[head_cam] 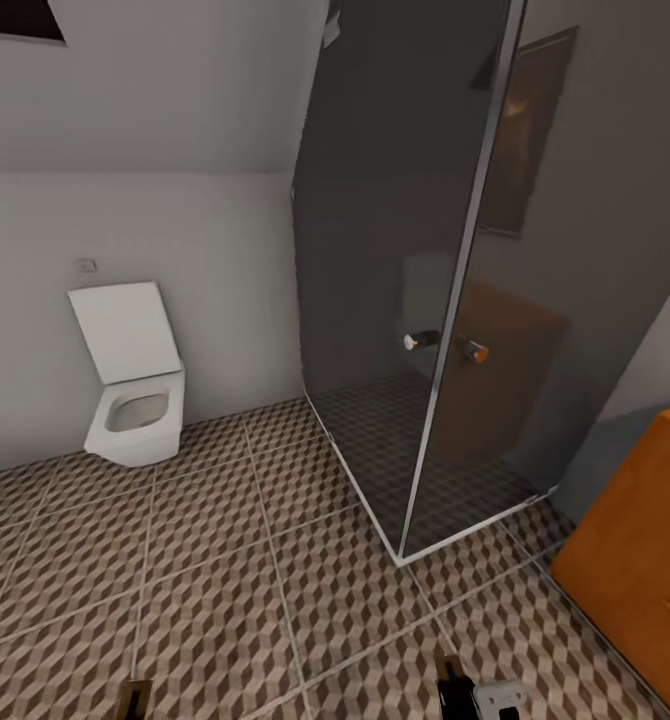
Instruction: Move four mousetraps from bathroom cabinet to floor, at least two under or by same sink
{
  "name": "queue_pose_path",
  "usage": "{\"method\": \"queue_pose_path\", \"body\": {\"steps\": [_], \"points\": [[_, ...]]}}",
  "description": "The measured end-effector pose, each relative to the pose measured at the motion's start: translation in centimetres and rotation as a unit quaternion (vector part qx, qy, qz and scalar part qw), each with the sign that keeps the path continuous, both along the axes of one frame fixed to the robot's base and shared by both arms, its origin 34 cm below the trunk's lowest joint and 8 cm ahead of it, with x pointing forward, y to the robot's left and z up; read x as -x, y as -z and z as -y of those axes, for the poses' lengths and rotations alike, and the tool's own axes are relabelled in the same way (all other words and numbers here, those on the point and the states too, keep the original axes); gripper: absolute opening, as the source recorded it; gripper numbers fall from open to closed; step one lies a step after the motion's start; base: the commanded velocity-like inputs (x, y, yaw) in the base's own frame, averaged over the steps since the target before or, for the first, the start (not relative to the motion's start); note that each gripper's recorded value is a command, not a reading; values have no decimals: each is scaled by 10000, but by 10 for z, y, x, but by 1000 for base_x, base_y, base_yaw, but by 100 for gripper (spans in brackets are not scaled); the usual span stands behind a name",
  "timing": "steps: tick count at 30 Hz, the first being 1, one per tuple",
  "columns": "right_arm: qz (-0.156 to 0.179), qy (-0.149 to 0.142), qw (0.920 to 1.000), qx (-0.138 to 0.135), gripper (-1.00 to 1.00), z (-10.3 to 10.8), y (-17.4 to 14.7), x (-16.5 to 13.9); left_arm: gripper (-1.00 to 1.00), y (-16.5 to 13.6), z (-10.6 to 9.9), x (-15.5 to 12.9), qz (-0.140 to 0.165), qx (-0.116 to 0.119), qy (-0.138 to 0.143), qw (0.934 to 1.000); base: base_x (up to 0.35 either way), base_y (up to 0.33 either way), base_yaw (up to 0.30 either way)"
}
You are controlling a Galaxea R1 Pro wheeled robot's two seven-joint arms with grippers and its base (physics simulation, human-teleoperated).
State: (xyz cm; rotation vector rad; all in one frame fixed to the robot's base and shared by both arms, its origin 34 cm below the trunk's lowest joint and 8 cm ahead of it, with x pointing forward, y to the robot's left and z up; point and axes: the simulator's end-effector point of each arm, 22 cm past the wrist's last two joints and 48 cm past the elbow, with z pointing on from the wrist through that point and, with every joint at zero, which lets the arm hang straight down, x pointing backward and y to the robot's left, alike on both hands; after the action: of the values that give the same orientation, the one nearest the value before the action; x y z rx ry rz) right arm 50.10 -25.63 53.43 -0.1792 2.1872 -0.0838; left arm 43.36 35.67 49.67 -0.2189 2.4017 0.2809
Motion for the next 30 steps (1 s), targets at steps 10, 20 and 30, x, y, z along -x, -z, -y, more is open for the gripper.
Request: {"method": "queue_pose_path", "body": {"steps": [10,20,30], "points": [[22,-2,10000,0,-100,0,-2,-1,-100,-1,2,-2,23,13,3,10000,0,0,240],[45,-4,10000,1,-100,0,-3,-3,-100,-2,2,-3,42,15,2,10000,0,0,241],[54,-5,10000,0,-100,0,-4,-3,-100,-3,2,-4,64,14,2,10000,0,0,241]]}}
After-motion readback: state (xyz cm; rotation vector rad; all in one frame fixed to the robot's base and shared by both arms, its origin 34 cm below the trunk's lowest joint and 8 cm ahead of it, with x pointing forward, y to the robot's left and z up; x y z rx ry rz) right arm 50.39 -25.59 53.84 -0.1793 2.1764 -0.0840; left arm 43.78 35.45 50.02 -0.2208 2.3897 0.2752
